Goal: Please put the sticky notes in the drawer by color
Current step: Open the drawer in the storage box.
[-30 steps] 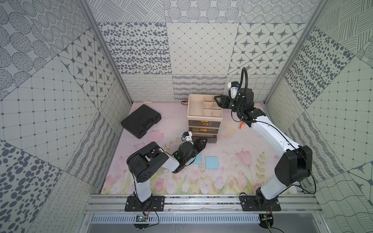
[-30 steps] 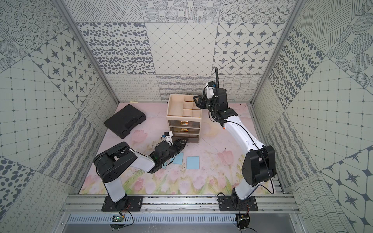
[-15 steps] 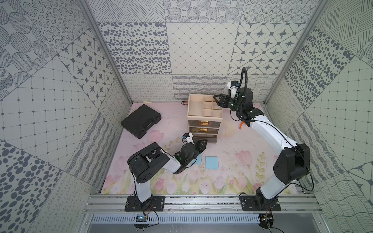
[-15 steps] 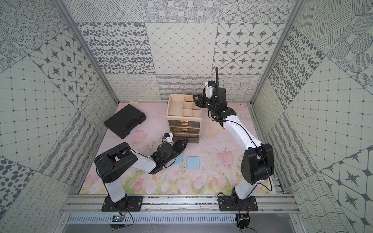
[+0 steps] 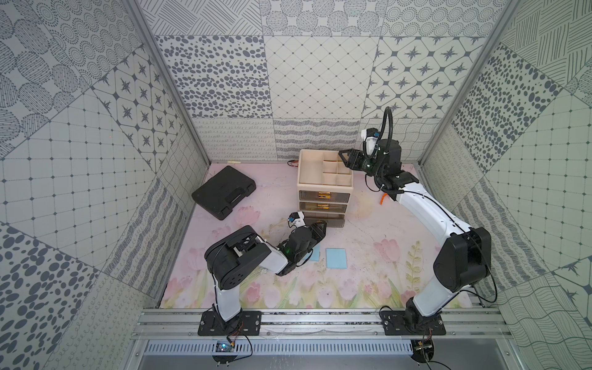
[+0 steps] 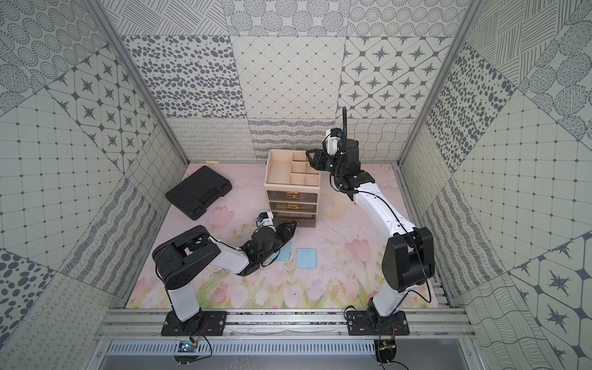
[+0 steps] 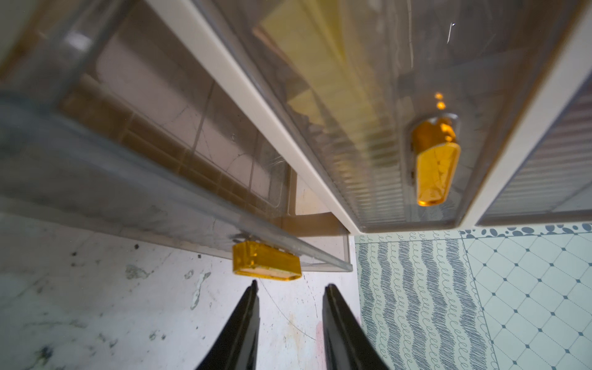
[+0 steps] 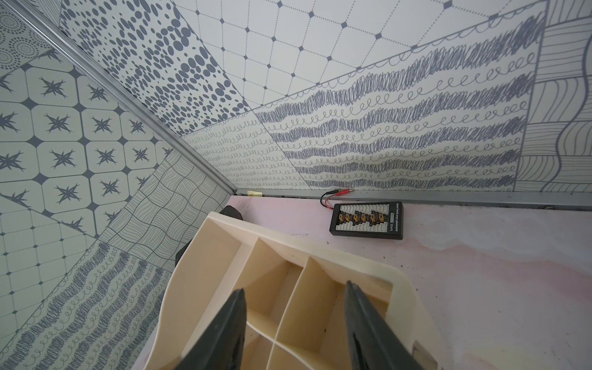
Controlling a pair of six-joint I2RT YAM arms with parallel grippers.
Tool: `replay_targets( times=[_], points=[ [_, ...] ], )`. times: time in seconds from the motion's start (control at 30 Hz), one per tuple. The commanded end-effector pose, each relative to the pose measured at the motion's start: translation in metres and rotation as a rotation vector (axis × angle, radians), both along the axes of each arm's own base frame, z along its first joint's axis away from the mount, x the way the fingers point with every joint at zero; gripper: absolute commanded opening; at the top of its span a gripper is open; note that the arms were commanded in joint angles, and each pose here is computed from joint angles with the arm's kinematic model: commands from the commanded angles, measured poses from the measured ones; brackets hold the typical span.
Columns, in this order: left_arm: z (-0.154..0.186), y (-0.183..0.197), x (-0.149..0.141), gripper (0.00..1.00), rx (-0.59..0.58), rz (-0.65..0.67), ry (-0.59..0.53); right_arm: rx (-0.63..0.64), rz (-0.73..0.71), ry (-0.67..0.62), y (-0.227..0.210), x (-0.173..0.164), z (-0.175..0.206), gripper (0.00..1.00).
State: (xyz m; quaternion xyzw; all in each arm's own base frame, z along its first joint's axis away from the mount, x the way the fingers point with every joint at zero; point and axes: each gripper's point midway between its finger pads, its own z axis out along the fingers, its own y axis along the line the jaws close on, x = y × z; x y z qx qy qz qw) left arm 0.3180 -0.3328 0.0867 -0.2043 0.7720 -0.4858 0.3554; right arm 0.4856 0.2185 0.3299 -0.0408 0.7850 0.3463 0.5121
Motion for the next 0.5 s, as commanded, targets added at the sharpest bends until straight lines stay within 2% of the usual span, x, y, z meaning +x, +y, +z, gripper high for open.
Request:
replay_targets(
  times=[0.0,0.47],
  points=[
    [-0.005,0.006,0.005,0.36,0.024,0.045,-0.006,-0.020,0.001,0.091,0.001,0.005,-0.033,0.52],
    [-0.009,0.008,0.015,0.36,-0.023,0.064,-0.034,-0.027,0.000,0.091,0.000,0.005,-0.034,0.53]
  ],
)
